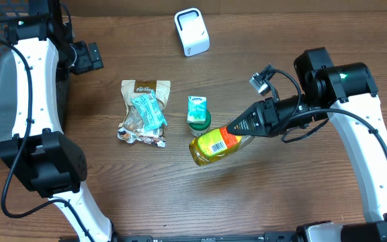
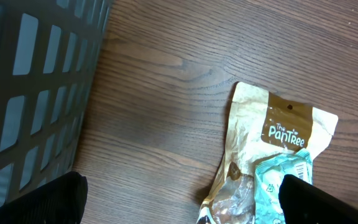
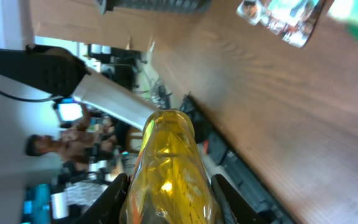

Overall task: Scan the item barcode
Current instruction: 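Tilt the Vim bottle sideways and swing it toward the scanner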

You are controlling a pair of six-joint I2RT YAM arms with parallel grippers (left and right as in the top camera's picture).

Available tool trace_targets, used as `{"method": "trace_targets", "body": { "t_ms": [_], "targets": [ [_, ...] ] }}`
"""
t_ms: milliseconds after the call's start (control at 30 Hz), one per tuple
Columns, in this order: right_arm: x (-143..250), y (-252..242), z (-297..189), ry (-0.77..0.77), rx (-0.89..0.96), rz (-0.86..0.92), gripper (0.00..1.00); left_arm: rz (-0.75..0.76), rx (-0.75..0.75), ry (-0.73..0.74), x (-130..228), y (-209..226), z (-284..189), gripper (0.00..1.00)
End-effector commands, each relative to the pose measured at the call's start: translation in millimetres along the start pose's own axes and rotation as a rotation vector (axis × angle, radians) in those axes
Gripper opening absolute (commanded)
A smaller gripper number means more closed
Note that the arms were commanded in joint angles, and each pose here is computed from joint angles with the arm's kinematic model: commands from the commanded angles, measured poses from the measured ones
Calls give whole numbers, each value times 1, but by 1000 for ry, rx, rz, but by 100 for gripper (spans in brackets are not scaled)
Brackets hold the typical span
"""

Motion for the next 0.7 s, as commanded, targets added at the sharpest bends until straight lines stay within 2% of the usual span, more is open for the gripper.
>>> {"method": "trace_targets", "body": {
  "t_ms": [0, 167, 333, 500, 667],
  "targets": [
    [-3, 4, -7, -32, 80, -96, 5, 18, 7, -23, -4, -1, -6, 100],
    [-18, -27, -15, -73, 422, -118, 4, 18, 7, -24, -4, -1, -6, 99],
    [-42, -49, -34, -287, 713, 94, 4, 18, 7, -24, -4, -1, -6, 99],
    [-59, -40, -47, -407, 788, 70, 3, 18, 7, -24, -4, -1, -6, 100],
    [-78, 3, -73, -510, 804, -11, 3, 18, 7, -23, -4, -1, -6, 100]
  ]
}}
Point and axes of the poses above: each gripper's point midway between its finger pads, its own z axis out along the fingers, its own y axis along the line the jaws close on, x = y × z, the point moved 8 cm from there along -z, back along the fingers, and after that the axes turned 1 degree about z, right-handed, at the moved point
